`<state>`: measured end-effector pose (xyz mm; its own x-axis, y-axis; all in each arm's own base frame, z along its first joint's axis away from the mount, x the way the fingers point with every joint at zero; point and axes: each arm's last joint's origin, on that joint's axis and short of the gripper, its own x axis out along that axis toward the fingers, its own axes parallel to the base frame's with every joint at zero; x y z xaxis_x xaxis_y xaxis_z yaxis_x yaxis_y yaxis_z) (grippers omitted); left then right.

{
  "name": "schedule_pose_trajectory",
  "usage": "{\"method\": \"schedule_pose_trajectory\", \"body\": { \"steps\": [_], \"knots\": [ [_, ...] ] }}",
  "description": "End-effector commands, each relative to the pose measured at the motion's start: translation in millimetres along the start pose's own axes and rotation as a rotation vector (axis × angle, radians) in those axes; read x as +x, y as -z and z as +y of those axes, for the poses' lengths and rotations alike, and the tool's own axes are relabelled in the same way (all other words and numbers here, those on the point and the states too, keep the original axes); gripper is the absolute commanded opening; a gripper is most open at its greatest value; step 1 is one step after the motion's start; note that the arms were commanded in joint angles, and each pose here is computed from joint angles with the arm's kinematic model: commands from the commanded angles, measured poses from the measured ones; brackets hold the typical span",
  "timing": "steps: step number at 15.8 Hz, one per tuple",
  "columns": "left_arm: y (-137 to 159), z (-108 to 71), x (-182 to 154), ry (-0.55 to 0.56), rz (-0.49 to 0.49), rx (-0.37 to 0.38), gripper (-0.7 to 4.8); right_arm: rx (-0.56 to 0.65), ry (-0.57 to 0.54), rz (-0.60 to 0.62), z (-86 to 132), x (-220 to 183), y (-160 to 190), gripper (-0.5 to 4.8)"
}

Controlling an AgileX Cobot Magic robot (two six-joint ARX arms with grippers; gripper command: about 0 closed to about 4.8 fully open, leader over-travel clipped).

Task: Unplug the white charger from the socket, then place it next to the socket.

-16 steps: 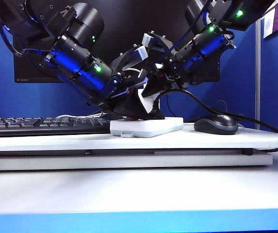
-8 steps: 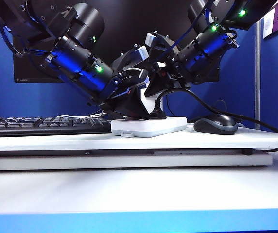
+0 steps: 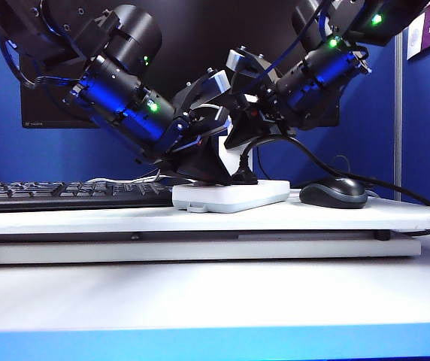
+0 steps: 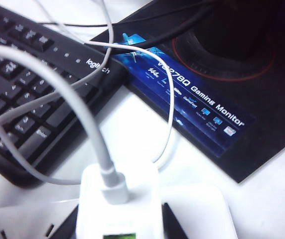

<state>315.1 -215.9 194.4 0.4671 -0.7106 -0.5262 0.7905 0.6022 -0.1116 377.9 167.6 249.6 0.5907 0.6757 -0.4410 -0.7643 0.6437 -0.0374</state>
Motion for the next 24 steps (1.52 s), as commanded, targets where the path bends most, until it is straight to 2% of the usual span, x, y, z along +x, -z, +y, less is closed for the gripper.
{"method": "schedule_pose_trajectory", "body": {
  "steps": [1, 3, 5, 7, 8, 9, 12, 15, 18, 19, 20, 22, 23, 24],
  "knots": [
    [14.0, -0.6, 4.2, 0.002, 0.093, -0.031, -0.05, -0.005, -0.044, -0.144, 2.3, -10.1, -23.4, 0.0],
    [14.1, -0.6, 4.2, 0.002, 0.093, -0.031, -0.05, -0.071, -0.015, -0.144, 1.1, -10.8, -23.8, 0.0],
    [14.1, -0.6, 4.2, 0.002, 0.093, -0.031, -0.05, 0.012, -0.047, -0.178, 2.1, -11.0, -27.2, 0.0],
    [14.1, -0.6, 4.2, 0.002, 0.094, -0.031, -0.05, -0.05, -0.03, -0.18, 1.9, -11.3, -27.7, 0.0],
    [14.2, -0.7, 4.2, 0.002, 0.094, -0.031, -0.05, -0.049, -0.022, -0.179, 2.7, -10.9, -27.9, 0.0],
    [14.4, -0.7, 4.2, 0.002, 0.096, -0.032, -0.05, 0.003, -0.03, -0.182, 2.6, -11.0, -28.2, 0.0],
    [14.5, -0.7, 4.1, 0.003, 0.098, -0.033, -0.05, -0.096, -0.015, -0.181, 2.3, -11.3, -28.3, 0.0],
    [14.7, -0.7, 4.1, 0.003, 0.1, -0.033, -0.05, -0.041, -0.069, -0.204, 3.8, -11.9, -30.1, 0.0],
    [14.8, -0.7, 4.1, 0.003, 0.101, -0.034, -0.05, -0.069, -0.032, -0.215, 0.5, -13.0, -31.0, 0.0],
    [14.8, -0.7, 4.1, 0.003, 0.101, -0.034, -0.05, -0.008, -0.041, -0.221, 0.5, -13.2, -31.7, 0.0],
    [14.9, -0.8, 4.1, 0.003, 0.102, -0.034, -0.05, -0.013, -0.045, -0.223, 0.6, -13.2, -31.9, 0.0],
    [14.8, -0.7, 4.1, 0.003, 0.101, -0.034, -0.05, -0.12, -0.035, -0.214, 0.8, -13.2, -30.8, 0.0],
    [15.2, -0.8, 4.1, 0.003, 0.104, -0.035, -0.05, -0.108, -0.041, -0.215, 1.6, -12.9, -31.1, 0.0],
    [15.7, -0.8, 4.1, 0.004, 0.108, -0.036, -0.05, -0.043, -0.064, -0.227, 2.2, -13.1, -32.3, 0.0]
  ]
}}
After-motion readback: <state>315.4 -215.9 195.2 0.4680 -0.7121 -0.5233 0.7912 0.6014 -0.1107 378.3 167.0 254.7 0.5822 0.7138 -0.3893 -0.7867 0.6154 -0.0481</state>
